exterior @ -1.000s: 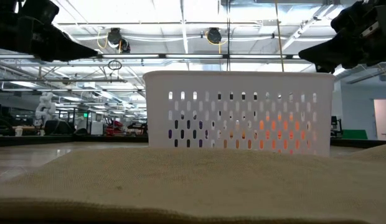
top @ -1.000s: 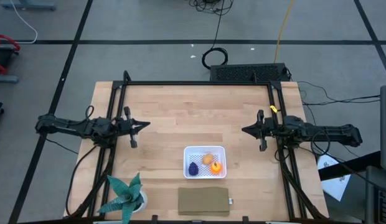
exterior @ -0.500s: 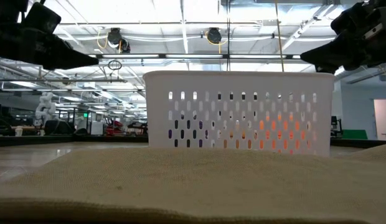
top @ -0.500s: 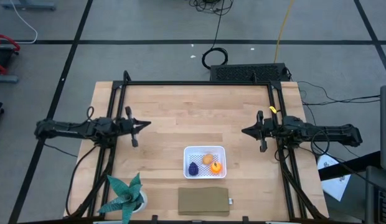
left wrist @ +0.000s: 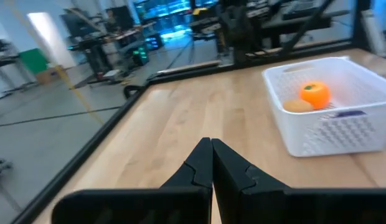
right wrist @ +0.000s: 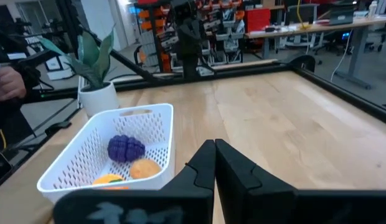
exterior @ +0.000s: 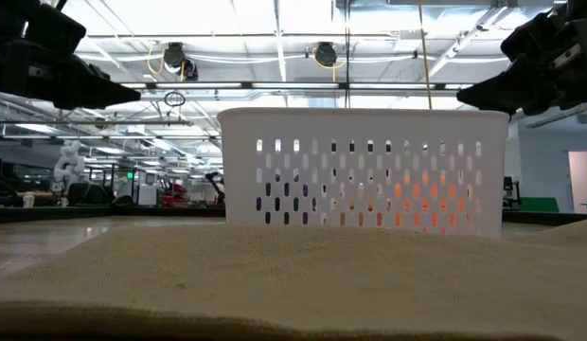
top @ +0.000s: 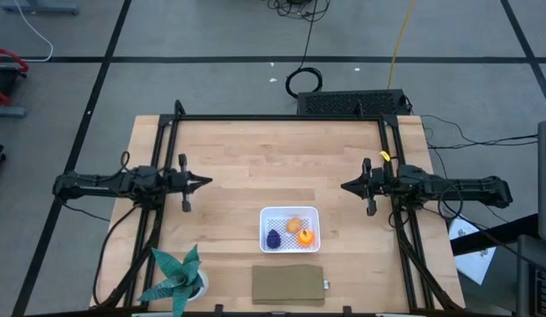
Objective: Pick and placing Produce into tupperware
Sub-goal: Return to Home Position
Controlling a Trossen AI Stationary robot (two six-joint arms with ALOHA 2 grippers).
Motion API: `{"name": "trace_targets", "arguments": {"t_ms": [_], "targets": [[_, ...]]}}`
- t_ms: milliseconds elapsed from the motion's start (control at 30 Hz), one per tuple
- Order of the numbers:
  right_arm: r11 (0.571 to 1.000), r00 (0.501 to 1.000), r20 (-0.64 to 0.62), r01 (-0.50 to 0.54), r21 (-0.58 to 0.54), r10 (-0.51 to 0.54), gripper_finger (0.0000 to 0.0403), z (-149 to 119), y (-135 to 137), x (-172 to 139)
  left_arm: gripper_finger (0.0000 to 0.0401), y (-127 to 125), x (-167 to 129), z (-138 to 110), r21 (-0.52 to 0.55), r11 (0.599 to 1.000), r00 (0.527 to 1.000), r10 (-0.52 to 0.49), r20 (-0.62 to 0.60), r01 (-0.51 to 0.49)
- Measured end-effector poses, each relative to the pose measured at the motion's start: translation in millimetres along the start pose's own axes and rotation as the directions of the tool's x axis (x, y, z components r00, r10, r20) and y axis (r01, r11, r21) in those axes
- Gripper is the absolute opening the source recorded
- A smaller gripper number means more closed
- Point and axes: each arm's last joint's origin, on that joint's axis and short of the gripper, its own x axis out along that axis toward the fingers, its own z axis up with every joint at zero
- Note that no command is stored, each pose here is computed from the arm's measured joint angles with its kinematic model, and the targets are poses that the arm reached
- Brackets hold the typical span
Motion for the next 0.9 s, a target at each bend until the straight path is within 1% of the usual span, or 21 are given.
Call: {"name": "trace_targets", "arguments": {"t_ms": [100,233,333,433,567,700,767,900], "targets": [[1.000,1.000,-0.014,0.001,-0.005,-0.002,0.0000,-1,0,0,0.0000,-2,0,-2,0.017,0.999,0.999,-0.042,-0.010,0.042],[1.000,1.000,-0.018,-0.003,-0.009,0.003,0.0000,-2,0,0,0.0000,-2,0,-2,0.022,0.999,0.999,-0.046,-0.011,0.047],[0.999,0.999,-0.024,-0.035,-0.010,0.035,0.0000,-3,1,0,0.0001,-2,0,-1,0.023,0.997,0.998,-0.070,-0.006,0.071],[0.998,0.997,-0.046,-0.056,-0.021,0.055,0.0000,-11,0,1,0.0000,-3,0,-1,0.023,0.994,0.995,-0.104,0.001,0.104],[0.996,0.997,-0.019,-0.078,-0.036,0.077,0.0000,-9,1,2,0.0000,-5,0,-1,0.023,0.988,0.988,-0.156,0.012,0.156],[0.998,0.998,-0.006,-0.067,-0.022,0.067,0.0000,-8,0,2,0.0000,-4,0,-2,0.019,0.990,0.990,-0.141,0.003,0.141],[0.999,0.999,0.021,-0.041,-0.023,0.042,0.0000,-5,-1,2,0.0001,-4,0,-2,0.020,0.993,0.993,-0.118,-0.005,0.119],[0.993,0.992,0.050,0.115,0.006,-0.115,0.0000,-3,-9,1,0.0001,-2,1,-6,0.023,0.999,0.999,-0.028,-0.034,0.028]]}}
